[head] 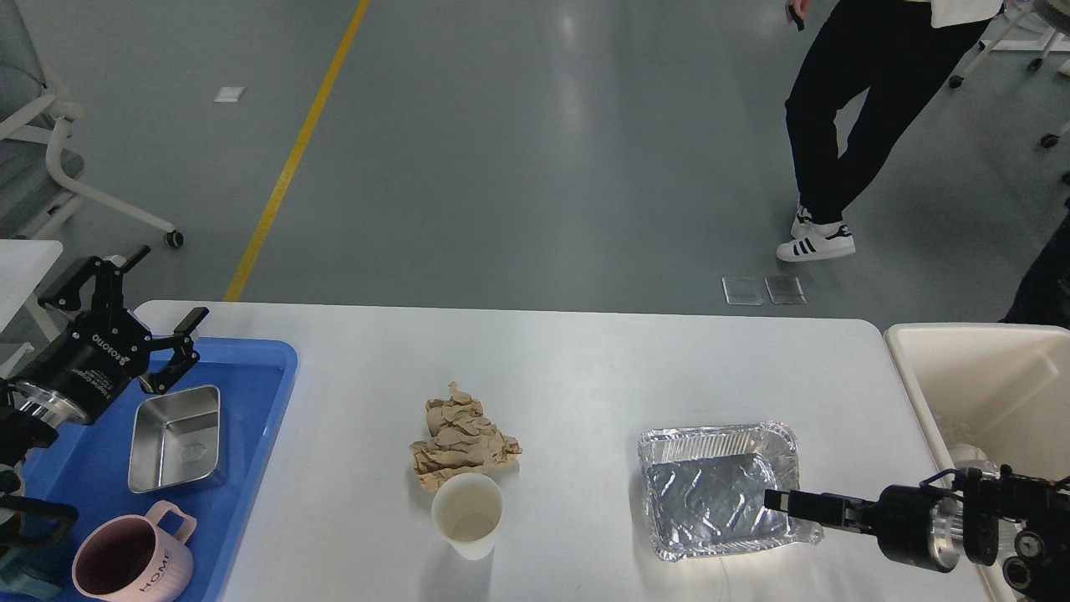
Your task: Tidy desktop
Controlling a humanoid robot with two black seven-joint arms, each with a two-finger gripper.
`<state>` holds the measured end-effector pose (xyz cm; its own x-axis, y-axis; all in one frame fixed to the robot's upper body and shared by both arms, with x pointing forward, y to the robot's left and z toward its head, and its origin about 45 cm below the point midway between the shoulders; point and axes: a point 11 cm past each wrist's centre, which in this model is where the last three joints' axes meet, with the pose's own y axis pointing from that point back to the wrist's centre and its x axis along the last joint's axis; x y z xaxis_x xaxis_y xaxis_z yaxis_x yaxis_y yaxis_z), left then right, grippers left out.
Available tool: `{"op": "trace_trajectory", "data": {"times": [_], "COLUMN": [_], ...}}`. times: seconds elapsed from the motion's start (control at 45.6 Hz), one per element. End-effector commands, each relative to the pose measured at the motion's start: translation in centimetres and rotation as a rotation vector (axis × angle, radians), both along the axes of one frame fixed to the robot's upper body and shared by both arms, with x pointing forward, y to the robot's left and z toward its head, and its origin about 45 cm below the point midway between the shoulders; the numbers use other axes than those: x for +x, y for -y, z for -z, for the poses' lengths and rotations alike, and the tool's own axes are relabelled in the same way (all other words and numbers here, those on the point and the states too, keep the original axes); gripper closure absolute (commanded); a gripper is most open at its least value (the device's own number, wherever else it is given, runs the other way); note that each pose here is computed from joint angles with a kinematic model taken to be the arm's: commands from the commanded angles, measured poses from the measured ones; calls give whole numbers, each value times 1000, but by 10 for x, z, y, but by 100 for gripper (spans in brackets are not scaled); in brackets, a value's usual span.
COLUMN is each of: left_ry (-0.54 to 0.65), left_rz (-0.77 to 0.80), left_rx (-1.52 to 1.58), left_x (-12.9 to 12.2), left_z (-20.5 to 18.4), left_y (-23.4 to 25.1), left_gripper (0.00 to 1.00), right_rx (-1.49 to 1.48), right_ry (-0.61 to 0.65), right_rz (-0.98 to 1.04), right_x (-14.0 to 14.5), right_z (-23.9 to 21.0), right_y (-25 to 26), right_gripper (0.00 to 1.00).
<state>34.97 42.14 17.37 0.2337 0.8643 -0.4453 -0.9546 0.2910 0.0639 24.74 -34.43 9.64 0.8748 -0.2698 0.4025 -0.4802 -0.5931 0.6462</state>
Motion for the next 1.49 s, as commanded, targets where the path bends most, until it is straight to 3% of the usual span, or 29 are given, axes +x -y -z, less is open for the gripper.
{"op": "trace_trajectory", "data": {"times": [0.0, 0.417, 0.702, 0.834, 1.009, 1.119, 1.163, 1.47], "left_ry": [2, 10, 17, 17, 20, 20, 26, 34], "left_rz": [-1, 7, 15, 15, 14, 14, 11, 15], "left_rx": [0, -7, -13, -12, -13, -13, -15, -21], "left_x": [0, 0, 0, 0, 0, 0, 1, 1], "left_z": [-1, -2, -4, -4, -5, -5, -7, -8], "left_y": [-1, 0, 0, 0, 0, 0, -1, -2], "left_gripper": [3, 3, 3, 3, 3, 3, 3, 3], "right_rx": [3, -2, -22, -22, -23, -6, 1, -7], "right_ry": [-2, 9, 20, 17, 0, 1, 1, -5], "right_rz": [-5, 22, 3, -1, -19, -34, -39, -79], "right_x": [2, 10, 0, -2, -7, -9, -10, -11], "right_z": [5, 21, 35, 35, 39, 38, 38, 39], "right_y": [-5, -10, -18, -18, -20, -22, -24, -27], "right_gripper": [0, 0, 2, 25, 69, 87, 100, 100]}}
